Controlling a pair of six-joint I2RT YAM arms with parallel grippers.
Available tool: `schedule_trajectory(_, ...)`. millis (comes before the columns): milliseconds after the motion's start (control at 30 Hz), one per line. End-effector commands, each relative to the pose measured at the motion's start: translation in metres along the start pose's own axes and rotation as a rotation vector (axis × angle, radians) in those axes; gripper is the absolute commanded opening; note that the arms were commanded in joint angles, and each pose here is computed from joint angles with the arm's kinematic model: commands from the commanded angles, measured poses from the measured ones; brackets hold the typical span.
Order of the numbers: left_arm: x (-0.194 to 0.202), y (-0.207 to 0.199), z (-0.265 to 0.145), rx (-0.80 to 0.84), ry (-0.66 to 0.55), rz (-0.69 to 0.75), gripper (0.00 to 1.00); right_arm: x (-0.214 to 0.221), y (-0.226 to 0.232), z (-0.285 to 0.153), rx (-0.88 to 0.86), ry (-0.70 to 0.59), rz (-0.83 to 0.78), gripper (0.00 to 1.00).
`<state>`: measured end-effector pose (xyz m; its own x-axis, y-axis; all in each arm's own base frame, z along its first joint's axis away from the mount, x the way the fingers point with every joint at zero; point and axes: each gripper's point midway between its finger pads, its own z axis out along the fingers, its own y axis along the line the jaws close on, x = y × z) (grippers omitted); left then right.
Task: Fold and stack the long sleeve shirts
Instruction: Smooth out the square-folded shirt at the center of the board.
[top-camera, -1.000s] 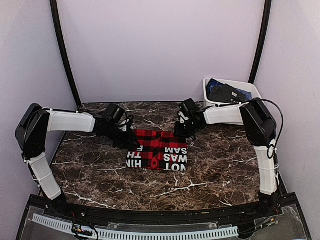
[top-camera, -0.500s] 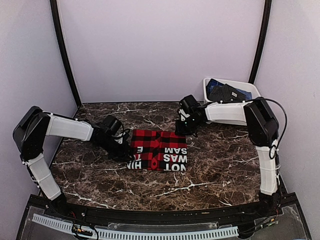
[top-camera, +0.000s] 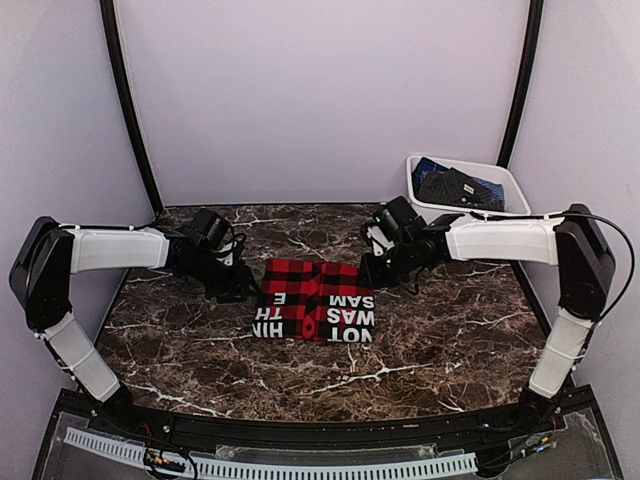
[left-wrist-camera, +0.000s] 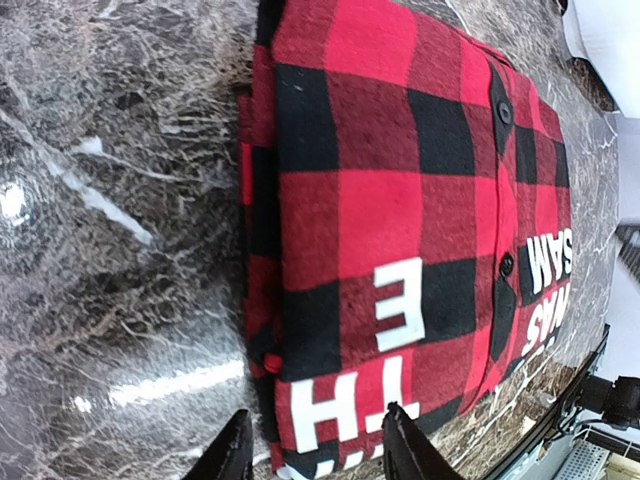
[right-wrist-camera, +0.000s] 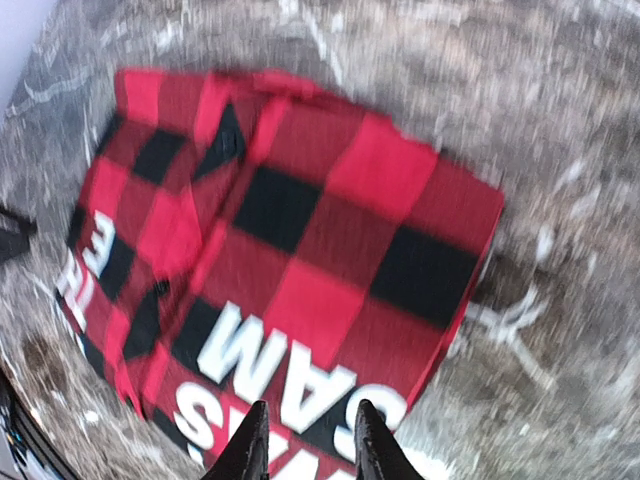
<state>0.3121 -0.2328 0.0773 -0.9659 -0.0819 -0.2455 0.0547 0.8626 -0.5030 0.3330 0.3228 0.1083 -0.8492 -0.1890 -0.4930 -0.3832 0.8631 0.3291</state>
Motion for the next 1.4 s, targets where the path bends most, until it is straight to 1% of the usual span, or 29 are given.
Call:
schedule_trajectory(0,-0.007,0.002,0.006,0.011,0.013,0.006,0.43,0.039,0.012,0.000,-0.047,0.042,0.018,0.27)
schedule_trajectory(133,-0.008,0.003,0.015,0.018,0.034,0.008,0.43,0.063,0.016,0.007,-0.077,0.074,0.036,0.26)
schedule_trajectory(233,-0.010,0.005,0.021,0.011,0.041,0.010,0.43,0.083,0.012,0.018,-0.070,0.116,0.048,0.23)
schedule_trajectory(367,-0.009,0.010,0.029,-0.004,0.053,0.007,0.44,0.110,0.006,0.026,-0.050,0.165,0.057,0.22)
schedule_trajectory(500,-0.006,0.016,0.035,-0.017,0.071,0.004,0.44,0.121,0.001,0.026,-0.030,0.182,0.062,0.22)
schedule_trajectory(833,-0.001,0.024,0.050,-0.034,0.110,0.003,0.45,0.106,0.003,0.015,-0.015,0.137,0.063,0.22)
schedule_trajectory(1000,0.006,0.031,0.060,-0.051,0.139,-0.011,0.43,0.084,0.008,-0.002,-0.010,0.061,0.067,0.24)
schedule_trajectory(1167,0.016,0.036,0.072,-0.070,0.176,-0.031,0.38,0.058,0.006,-0.022,0.015,-0.046,0.079,0.26)
schedule_trajectory(1267,0.022,0.037,0.077,-0.075,0.193,-0.038,0.34,0.049,0.000,-0.024,0.022,-0.080,0.098,0.27)
schedule_trajectory(1333,0.023,0.035,0.079,-0.064,0.200,-0.044,0.29,0.046,-0.004,-0.021,0.028,-0.085,0.109,0.27)
schedule_trajectory(1367,0.022,0.034,0.080,-0.055,0.199,-0.046,0.24,0.044,-0.006,-0.019,0.031,-0.089,0.113,0.27)
